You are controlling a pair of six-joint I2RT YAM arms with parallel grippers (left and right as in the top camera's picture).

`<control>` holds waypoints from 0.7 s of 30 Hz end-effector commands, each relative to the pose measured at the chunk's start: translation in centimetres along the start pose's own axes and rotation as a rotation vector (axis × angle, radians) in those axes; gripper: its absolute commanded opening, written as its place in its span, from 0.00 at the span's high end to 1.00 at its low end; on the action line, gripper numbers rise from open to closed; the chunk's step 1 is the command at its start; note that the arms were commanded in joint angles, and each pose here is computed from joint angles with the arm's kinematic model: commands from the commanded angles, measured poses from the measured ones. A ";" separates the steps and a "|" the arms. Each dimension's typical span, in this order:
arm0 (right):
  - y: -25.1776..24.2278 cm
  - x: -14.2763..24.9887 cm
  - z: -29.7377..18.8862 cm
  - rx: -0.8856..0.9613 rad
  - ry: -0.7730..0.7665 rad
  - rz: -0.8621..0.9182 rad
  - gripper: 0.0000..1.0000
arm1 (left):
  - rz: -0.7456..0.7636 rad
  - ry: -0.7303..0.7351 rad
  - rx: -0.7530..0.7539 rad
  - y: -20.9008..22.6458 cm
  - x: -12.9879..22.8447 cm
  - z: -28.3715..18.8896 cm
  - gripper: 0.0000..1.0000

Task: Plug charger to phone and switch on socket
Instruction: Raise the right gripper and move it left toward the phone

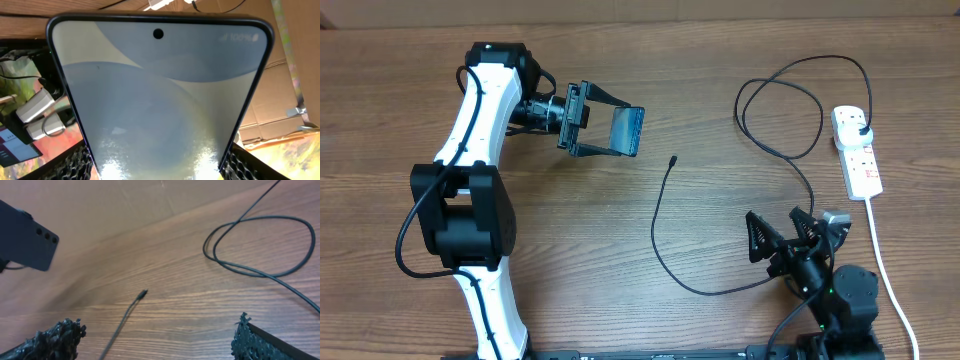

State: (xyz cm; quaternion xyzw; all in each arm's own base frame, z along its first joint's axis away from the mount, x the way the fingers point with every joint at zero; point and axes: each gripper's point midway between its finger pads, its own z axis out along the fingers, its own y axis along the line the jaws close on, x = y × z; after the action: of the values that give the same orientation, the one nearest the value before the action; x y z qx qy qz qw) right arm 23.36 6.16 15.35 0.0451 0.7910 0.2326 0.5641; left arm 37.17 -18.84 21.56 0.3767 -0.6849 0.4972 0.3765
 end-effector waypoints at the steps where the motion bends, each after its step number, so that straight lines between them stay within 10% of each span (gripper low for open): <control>1: 1.7 -2.8 -0.8 -0.020 -0.005 0.006 0.00 | 0.018 0.015 0.035 -1.0 0.8 -0.4 0.32; 21: 4.5 -9.2 -1.5 0.135 0.385 0.101 0.00 | 0.022 0.005 0.025 -0.8 0.6 -0.4 0.32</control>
State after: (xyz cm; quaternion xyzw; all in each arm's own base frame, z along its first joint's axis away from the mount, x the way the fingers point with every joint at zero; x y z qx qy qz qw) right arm 23.83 6.48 23.18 0.0818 0.8982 0.2092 0.3780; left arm 37.17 -18.78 21.30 0.3778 -0.6893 0.4920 0.3742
